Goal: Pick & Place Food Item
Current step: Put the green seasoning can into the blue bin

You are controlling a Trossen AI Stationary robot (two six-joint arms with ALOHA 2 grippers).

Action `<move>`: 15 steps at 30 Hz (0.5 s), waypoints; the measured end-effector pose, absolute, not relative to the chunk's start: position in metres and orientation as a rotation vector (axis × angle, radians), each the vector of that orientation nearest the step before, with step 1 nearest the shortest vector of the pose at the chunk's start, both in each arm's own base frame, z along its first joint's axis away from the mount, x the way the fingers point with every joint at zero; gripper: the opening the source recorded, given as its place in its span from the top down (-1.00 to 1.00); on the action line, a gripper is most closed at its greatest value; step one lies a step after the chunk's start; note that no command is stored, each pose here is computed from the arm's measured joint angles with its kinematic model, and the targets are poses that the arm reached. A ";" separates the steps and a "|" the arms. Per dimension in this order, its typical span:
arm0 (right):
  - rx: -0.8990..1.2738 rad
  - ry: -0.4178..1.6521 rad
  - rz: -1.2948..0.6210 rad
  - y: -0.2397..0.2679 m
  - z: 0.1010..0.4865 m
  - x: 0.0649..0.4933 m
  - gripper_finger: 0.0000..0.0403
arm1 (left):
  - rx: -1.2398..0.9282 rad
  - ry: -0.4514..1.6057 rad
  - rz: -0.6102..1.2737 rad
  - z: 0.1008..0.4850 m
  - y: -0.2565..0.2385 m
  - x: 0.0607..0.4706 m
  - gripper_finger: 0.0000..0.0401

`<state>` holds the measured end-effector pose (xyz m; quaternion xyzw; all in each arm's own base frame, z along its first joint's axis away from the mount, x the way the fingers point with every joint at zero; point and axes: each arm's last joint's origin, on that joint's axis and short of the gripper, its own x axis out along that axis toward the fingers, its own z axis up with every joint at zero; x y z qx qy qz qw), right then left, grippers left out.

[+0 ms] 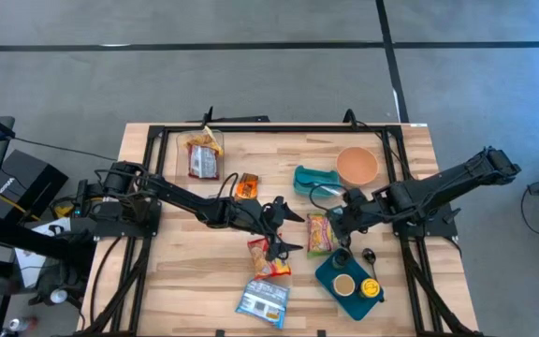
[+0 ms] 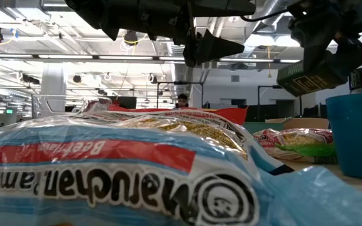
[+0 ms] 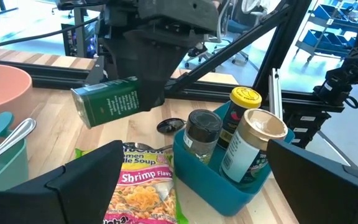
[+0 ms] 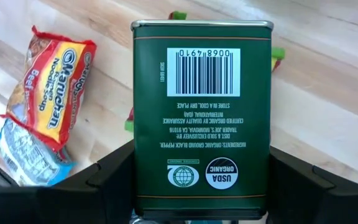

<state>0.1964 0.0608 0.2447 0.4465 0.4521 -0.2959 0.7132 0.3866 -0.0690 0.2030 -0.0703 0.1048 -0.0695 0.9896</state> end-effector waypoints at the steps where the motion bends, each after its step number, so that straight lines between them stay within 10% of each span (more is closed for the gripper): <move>1: 0.990 1.009 -0.645 0.061 0.245 0.197 -0.34 | -0.141 0.210 -0.139 0.203 -0.069 0.387 -0.95; 15: 1.122 1.002 -0.615 0.062 0.252 0.193 -0.34 | -0.141 0.211 -0.139 0.203 -0.069 0.387 -0.95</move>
